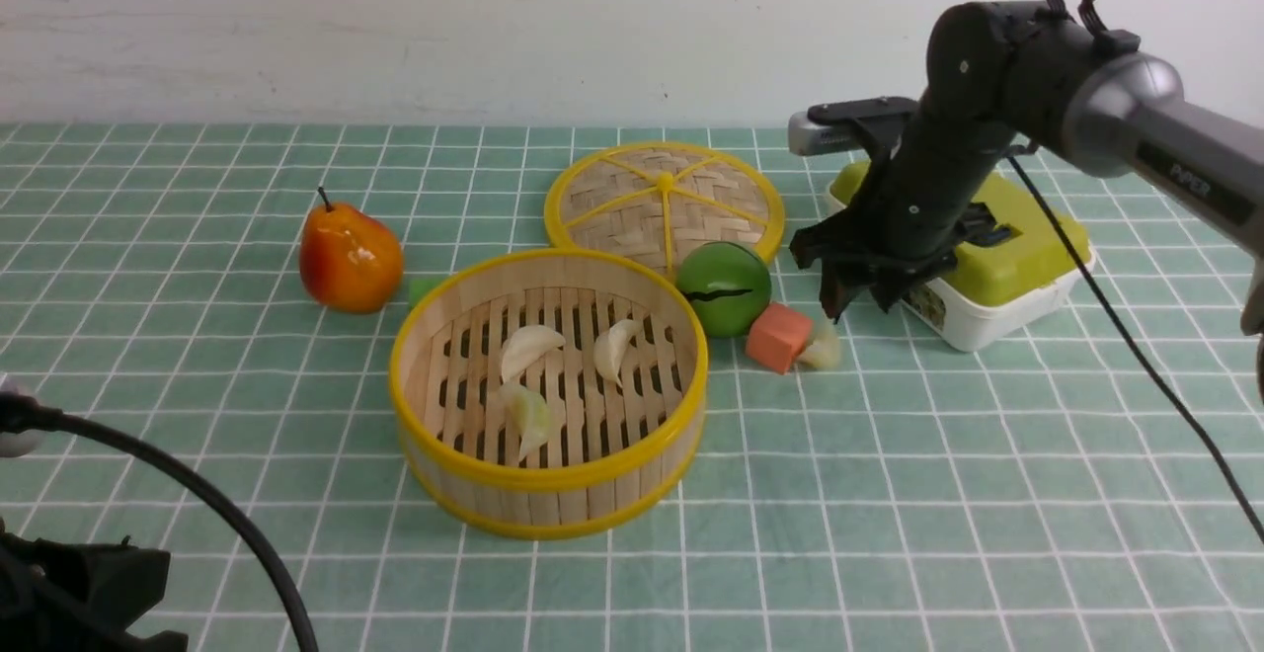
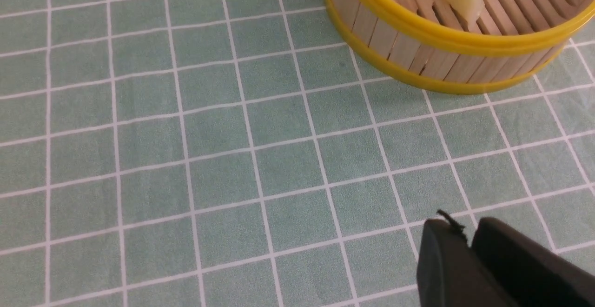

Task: Put the dumplings into the steamer on the table with the blue tablecloth.
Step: 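Reach for and grasp a dumpling lying on the table beside the steamer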

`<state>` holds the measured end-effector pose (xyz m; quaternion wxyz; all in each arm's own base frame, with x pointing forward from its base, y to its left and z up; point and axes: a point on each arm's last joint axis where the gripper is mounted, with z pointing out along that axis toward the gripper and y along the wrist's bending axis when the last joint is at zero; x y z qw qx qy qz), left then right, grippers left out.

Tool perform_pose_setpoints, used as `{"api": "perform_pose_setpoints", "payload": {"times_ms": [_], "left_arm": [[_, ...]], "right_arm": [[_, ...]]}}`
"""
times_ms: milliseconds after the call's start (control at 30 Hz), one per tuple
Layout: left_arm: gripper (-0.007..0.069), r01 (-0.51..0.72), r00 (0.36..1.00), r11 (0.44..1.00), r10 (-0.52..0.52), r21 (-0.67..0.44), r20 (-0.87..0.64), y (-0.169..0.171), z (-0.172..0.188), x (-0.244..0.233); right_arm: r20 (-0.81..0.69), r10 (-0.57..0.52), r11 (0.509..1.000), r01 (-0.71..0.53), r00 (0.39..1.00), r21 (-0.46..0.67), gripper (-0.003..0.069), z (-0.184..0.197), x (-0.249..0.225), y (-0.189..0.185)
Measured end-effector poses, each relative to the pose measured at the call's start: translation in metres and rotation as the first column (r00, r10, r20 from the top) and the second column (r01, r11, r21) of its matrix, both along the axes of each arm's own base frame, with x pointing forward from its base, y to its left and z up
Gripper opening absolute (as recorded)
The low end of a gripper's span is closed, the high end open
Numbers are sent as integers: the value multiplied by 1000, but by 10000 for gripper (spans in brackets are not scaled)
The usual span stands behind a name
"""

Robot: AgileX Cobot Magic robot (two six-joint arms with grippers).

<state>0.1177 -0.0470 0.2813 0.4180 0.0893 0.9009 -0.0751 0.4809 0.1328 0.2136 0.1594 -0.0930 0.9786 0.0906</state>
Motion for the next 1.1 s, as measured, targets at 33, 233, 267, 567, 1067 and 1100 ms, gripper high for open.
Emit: {"api": "perform_pose_setpoints", "payload": {"times_ms": [33, 233, 267, 567, 1067, 1100], "left_arm": [[85, 0, 1000, 1000, 0, 0, 0, 0, 0, 0], [91, 0, 1000, 1000, 0, 0, 0, 0, 0, 0], [92, 0, 1000, 1000, 0, 0, 0, 0, 0, 0], [100, -1, 1000, 1000, 1, 1, -2, 0, 0, 0], [112, -1, 1000, 1000, 1, 2, -3, 0, 0, 0], [113, -1, 1000, 1000, 1, 1, -3, 0, 0, 0]], "right_arm": [[-21, -34, 999, 34, 999, 8, 378, -7, 1, 0], [-100, -118, 991, 123, 988, 51, 346, -32, 4, 5], [-109, -126, 988, 134, 986, 71, 338, -35, 5, 6], [-138, -40, 994, 53, 990, 90, 218, -42, 3, 10], [48, 295, 934, -299, 954, 195, 218, 71, -50, 84], [40, 328, 924, -330, 944, 195, 218, 67, -57, 99]]}}
